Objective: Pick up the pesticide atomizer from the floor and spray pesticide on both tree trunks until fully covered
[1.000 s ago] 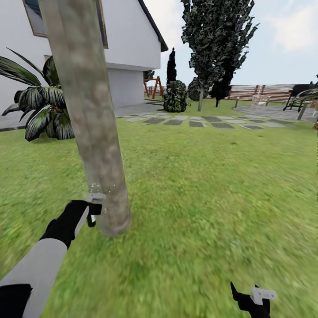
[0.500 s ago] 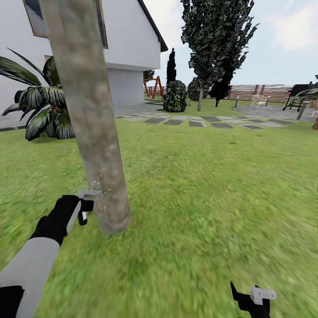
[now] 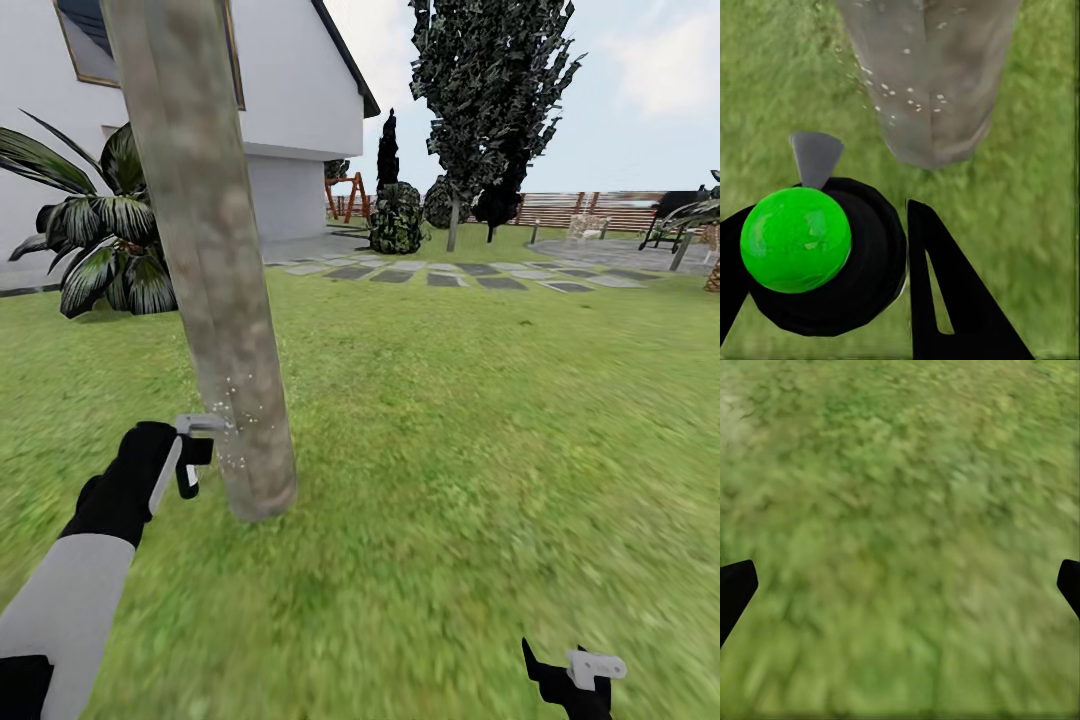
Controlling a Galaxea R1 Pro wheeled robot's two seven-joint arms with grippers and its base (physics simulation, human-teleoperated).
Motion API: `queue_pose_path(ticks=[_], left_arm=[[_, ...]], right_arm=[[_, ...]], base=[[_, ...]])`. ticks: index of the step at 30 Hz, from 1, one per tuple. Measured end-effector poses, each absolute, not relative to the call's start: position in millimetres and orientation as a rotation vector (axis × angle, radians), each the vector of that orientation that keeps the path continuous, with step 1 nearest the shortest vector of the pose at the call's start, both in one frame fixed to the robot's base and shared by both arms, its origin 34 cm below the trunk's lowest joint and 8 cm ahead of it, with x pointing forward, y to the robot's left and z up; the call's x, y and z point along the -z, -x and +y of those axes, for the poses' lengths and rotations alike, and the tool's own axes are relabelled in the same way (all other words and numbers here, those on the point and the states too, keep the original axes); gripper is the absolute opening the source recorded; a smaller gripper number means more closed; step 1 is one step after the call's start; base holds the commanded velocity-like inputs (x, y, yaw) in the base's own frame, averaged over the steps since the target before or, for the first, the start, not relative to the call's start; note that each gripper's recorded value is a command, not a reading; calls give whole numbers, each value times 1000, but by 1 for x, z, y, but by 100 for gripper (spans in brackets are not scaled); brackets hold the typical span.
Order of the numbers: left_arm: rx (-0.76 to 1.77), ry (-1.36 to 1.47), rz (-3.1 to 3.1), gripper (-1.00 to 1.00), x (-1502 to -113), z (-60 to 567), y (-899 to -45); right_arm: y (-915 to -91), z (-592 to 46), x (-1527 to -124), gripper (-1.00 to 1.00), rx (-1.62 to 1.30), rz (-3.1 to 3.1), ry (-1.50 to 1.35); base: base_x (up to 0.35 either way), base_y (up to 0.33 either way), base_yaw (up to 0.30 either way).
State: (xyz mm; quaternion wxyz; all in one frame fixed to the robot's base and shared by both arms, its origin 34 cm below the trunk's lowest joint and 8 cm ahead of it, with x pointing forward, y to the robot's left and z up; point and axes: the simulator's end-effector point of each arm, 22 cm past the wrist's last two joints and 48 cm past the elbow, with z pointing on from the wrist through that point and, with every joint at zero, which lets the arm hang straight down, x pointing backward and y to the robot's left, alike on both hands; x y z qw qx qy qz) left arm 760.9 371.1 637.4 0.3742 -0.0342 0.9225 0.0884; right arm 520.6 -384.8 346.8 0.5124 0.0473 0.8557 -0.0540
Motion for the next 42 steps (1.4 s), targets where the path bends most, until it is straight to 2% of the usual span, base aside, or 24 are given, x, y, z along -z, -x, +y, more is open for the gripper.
queue_pose_path(ticks=[3,6,10,13,15,17,22,25,28,31,33,37,40,42], left_arm=[[-137,47,2386,-100,-633,320,-764],[-128,15,2386,-100,-634,300,-766],[-192,35,2387,-100,-636,330,-765],[-295,75,2383,-100,-642,387,-759],[-301,87,2379,-100,-645,397,-758],[-277,76,2375,-100,-646,387,-760],[-159,20,2364,-100,-647,318,-770],[-192,22,2358,-100,-654,327,-772],[-297,69,2345,-100,-665,384,-768],[-296,96,2340,-100,-669,397,-766],[-269,88,2302,-100,-683,386,-771],[-149,37,2252,-100,-702,318,-782],[-173,29,2248,-100,-705,318,-782],[-220,49,2235,-100,-714,342,-784]], right_arm=[[-521,-385,-347,100,130,2058,-114],[-521,-385,-347,100,130,2058,-114],[-521,-385,-347,100,129,2058,-114],[-520,-385,-346,100,130,2061,-115],[-520,-385,-346,100,130,2061,-115],[-520,-385,-346,100,129,2061,-115],[-520,-385,-346,100,129,2061,-116],[-520,-384,-346,100,129,2061,-115],[-520,-384,-346,100,129,2061,-114],[-520,-384,-346,100,129,2060,-115],[-520,-384,-346,100,129,2061,-115],[-520,-384,-346,100,129,2061,-115],[-520,-384,-346,100,129,2062,-115],[-520,-384,-346,100,128,2061,-115]], base=[[0,0,0],[0,0,0],[0,0,0],[0,0,0],[0,0,0],[0,0,0],[0,0,0],[0,0,0],[0,0,0],[0,0,0],[0,0,0],[0,0,0],[0,0,0],[0,0,0]])
